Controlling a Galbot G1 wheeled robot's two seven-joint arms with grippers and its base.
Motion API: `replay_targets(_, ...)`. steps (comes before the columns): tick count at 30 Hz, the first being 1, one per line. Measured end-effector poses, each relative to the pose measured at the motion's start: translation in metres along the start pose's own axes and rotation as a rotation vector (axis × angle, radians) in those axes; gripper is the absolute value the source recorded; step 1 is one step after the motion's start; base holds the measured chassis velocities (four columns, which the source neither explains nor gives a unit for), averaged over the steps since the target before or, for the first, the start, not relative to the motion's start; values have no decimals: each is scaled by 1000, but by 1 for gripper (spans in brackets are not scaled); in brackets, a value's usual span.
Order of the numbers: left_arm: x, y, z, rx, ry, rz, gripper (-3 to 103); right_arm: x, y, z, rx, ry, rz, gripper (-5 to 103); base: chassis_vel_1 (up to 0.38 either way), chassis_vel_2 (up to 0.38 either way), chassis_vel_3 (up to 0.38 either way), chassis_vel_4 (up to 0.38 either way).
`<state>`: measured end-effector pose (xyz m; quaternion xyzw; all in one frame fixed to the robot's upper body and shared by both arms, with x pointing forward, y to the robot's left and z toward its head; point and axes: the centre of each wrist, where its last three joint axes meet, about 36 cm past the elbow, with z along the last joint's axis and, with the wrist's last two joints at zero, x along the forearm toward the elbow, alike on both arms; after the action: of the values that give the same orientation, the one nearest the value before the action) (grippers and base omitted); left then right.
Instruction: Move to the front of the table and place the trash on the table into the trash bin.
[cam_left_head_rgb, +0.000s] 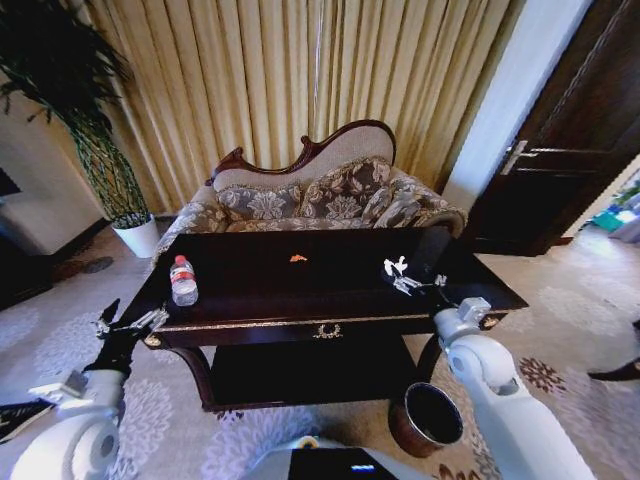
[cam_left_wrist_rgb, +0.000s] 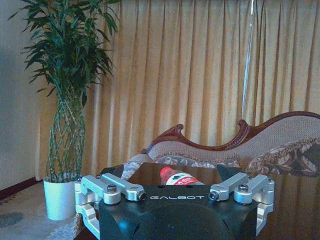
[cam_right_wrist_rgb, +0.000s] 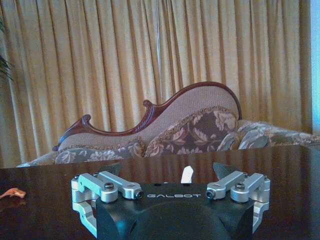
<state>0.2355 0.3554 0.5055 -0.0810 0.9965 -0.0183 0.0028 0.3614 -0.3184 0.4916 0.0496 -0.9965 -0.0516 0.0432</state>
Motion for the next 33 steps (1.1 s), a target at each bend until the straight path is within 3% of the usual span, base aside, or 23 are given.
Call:
replay_targets(13, 4, -2, -4, -5, -6, 1, 100, -19, 1, -18, 54, 123, -55, 100, 0, 0, 0, 0)
replay_targets(21, 6, -3, -3, -5, 0, -5, 100, -38, -5, -20, 44, 256, 15, 100, 0, 0, 0, 0)
replay_targets(33, 5, -4, 1, -7, 8, -6, 100, -62, -4, -16, 50, 281, 29, 100, 0, 0, 0, 0)
